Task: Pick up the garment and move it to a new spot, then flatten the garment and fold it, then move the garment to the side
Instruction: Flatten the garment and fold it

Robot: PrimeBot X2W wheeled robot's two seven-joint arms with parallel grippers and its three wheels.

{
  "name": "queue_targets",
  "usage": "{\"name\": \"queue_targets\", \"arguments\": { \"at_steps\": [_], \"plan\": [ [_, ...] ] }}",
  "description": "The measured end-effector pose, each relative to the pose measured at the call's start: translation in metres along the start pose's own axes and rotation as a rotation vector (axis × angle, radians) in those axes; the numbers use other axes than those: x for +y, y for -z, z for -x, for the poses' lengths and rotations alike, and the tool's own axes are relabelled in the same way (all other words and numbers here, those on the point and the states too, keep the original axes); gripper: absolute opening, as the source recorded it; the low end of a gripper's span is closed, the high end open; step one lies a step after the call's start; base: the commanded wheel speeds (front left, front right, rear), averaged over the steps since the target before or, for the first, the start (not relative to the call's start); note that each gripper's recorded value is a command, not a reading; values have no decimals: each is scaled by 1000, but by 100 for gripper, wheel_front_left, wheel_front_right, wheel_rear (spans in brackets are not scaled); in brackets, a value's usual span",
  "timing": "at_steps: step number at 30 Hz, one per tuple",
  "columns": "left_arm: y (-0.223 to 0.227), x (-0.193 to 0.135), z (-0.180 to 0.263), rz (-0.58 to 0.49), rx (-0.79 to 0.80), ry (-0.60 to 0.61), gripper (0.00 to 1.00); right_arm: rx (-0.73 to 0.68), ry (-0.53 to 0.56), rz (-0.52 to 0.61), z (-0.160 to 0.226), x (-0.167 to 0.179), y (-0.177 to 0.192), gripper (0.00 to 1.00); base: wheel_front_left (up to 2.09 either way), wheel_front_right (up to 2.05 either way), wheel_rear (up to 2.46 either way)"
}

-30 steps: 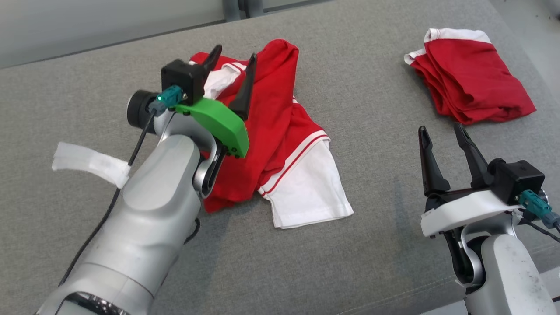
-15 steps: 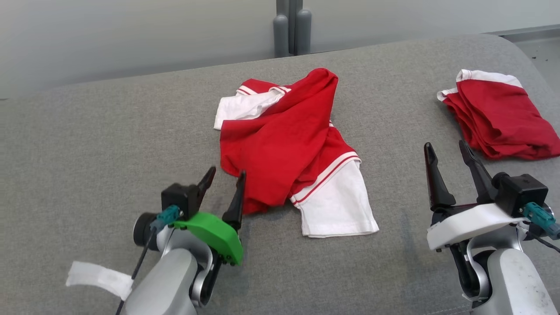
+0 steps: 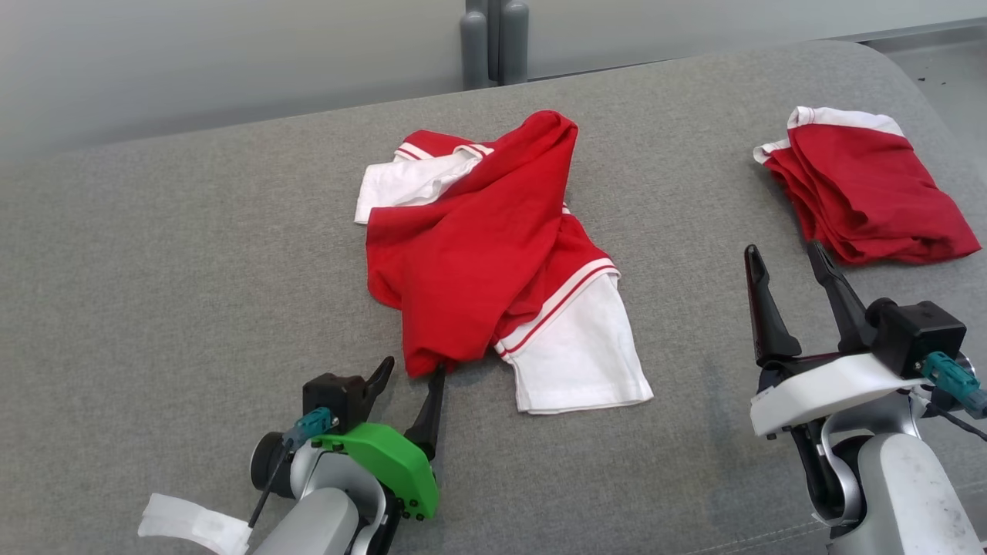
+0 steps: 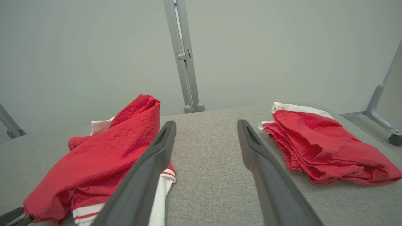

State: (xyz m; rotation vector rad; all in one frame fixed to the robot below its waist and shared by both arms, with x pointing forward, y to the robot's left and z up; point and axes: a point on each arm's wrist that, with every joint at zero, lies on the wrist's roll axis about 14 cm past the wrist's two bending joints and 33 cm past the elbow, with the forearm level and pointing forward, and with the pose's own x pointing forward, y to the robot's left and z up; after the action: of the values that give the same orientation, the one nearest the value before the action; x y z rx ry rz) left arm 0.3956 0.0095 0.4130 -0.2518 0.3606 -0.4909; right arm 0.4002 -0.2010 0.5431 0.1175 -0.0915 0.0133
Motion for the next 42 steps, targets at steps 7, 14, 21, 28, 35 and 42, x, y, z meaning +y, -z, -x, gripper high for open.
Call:
{"name": "queue_targets", "arguments": {
  "at_steps": [7, 14, 21, 28, 35, 42],
  "plan": [
    [11, -2, -14, 58, 35, 5, 100, 6, 53, 14, 6, -18, 0, 100, 0, 0, 0],
    [8, 4, -22, 70, 28, 5, 0, 0, 65, 24, 7, -23, -3, 100, 0, 0, 0],
    [-32, 31, -29, 42, -76, -61, 0, -11, 70, 23, 5, -24, -6, 100, 0, 0, 0],
    [-112, 69, -19, -176, -265, -140, 0, -15, 46, 3, 2, -16, -4, 100, 0, 0, 0],
    [-157, 96, 9, -363, -379, -242, 0, -16, 25, -18, 0, -8, -1, 100, 0, 0, 0],
    [-98, 126, 36, -303, -245, -350, 0, 0, 18, -24, -2, -6, 7, 100, 0, 0, 0]
  ]
}}
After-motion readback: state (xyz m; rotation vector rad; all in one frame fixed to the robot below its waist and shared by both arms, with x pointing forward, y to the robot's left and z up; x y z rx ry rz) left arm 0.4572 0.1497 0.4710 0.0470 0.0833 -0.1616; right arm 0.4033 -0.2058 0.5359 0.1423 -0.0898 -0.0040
